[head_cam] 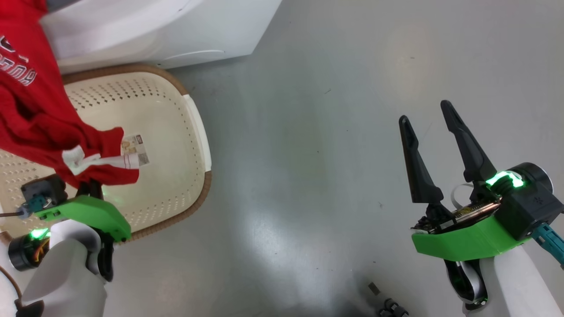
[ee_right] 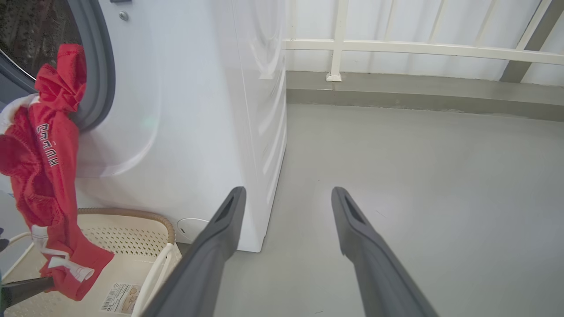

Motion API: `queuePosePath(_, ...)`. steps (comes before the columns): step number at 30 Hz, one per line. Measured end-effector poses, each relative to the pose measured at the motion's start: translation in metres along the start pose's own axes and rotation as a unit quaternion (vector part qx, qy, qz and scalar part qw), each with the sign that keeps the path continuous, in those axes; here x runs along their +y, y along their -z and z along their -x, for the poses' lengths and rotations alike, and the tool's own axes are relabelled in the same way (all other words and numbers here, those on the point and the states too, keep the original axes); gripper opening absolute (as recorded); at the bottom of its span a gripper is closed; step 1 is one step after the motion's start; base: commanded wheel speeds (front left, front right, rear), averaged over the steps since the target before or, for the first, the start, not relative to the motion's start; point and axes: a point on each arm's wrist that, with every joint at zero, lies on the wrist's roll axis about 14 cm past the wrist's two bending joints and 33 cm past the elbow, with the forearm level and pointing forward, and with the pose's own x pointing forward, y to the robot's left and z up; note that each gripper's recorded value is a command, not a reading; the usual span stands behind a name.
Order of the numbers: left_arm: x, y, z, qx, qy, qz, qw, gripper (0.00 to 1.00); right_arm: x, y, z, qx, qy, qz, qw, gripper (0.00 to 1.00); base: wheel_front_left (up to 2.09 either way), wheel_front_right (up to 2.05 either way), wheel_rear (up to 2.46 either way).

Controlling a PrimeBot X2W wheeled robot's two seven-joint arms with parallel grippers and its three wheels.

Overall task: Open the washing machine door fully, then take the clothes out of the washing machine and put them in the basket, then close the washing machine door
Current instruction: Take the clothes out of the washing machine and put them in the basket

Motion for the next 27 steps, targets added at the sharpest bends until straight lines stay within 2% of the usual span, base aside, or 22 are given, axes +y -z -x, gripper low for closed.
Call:
queuePosePath(16, 0.005, 0.008, 0.0, 0.014, -0.005, -0.001, 1.0, 0.0, 0.001, 0.003, 0.0, 0.005, -0.001, -0.005, 1.0, 1.0, 0.0, 0.0, 0.0)
queuePosePath(17, 0.005, 0.007, 0.0, 0.013, -0.005, -0.001, 1.0, 0.23, 0.001, 0.003, 0.0, 0.005, -0.001, -0.005, 1.0, 1.0, 0.0, 0.0, 0.0)
queuePosePath(18, 0.005, 0.006, 0.0, 0.011, -0.005, -0.001, 1.0, 0.4, 0.002, 0.003, 0.0, 0.005, -0.002, -0.006, 1.0, 1.0, 0.0, 0.0, 0.0)
queuePosePath(19, 0.004, 0.003, -0.001, 0.008, -0.005, -0.001, 1.0, 0.51, 0.002, 0.003, 0.0, 0.005, -0.002, -0.006, 1.0, 1.0, 0.0, 0.0, 0.0)
queuePosePath(20, 0.003, -0.002, -0.002, 0.003, -0.004, 0.0, 1.0, 1.0, 0.002, 0.003, 0.0, 0.004, -0.003, -0.006, 1.0, 1.0, 0.0, 0.0, 0.0)
queuePosePath(27, 0.002, -0.013, -0.001, -0.011, -0.004, -0.001, 1.0, 1.0, 0.003, -0.003, -0.002, -0.005, -0.005, -0.01, 1.0, 1.0, 0.0, 0.0, 0.0)
